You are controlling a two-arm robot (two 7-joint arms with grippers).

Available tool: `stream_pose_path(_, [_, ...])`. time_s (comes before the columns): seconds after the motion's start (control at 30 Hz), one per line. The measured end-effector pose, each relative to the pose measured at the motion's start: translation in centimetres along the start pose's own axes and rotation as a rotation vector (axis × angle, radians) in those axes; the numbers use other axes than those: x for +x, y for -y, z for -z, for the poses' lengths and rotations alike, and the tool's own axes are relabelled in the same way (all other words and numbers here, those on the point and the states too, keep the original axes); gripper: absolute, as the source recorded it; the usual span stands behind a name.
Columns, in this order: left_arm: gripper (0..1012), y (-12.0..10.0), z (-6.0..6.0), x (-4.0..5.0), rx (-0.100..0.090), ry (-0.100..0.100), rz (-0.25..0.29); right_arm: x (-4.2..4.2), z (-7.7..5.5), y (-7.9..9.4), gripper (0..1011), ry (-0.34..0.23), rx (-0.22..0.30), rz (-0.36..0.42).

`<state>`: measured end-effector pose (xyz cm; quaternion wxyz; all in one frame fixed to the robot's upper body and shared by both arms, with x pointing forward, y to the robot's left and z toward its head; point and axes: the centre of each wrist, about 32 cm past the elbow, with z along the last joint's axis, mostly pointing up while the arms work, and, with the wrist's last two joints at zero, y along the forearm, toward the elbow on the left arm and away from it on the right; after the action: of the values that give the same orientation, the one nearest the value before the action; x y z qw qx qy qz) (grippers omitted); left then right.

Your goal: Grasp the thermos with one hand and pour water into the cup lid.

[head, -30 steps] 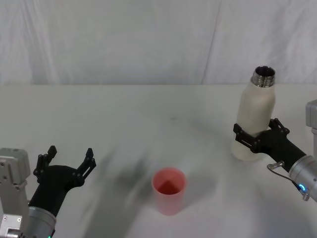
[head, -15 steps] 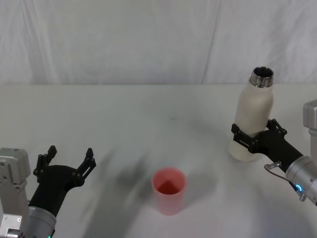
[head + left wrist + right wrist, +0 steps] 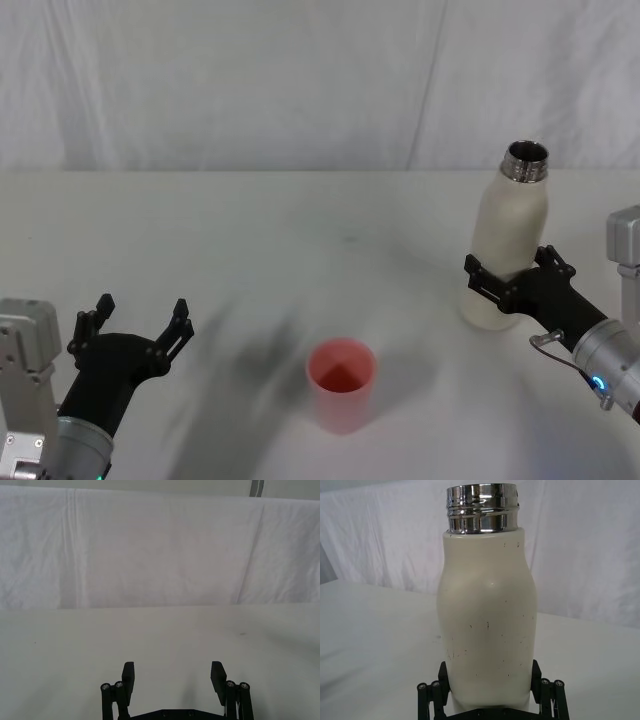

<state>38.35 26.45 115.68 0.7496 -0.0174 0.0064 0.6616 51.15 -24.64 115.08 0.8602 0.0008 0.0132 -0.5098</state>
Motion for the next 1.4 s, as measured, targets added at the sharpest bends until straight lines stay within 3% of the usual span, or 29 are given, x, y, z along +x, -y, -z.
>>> stream_pose_path(1.13, [1001,0.00,0.00,0.00,0.000,0.000,0.000,0.06,0.22,-0.14,951,-0.001,-0.008,-0.001])
stream_pose_path(1.23, [1001,0.00,0.00,0.00,0.000,0.000,0.000,0.06,0.19,-0.14,1001,-0.001,-0.007,-0.001])
stream_pose_path(1.4, [1001,0.00,0.00,0.00,0.000,0.000,0.000,0.05,0.19,-0.13,1001,-0.001,-0.007,-0.001])
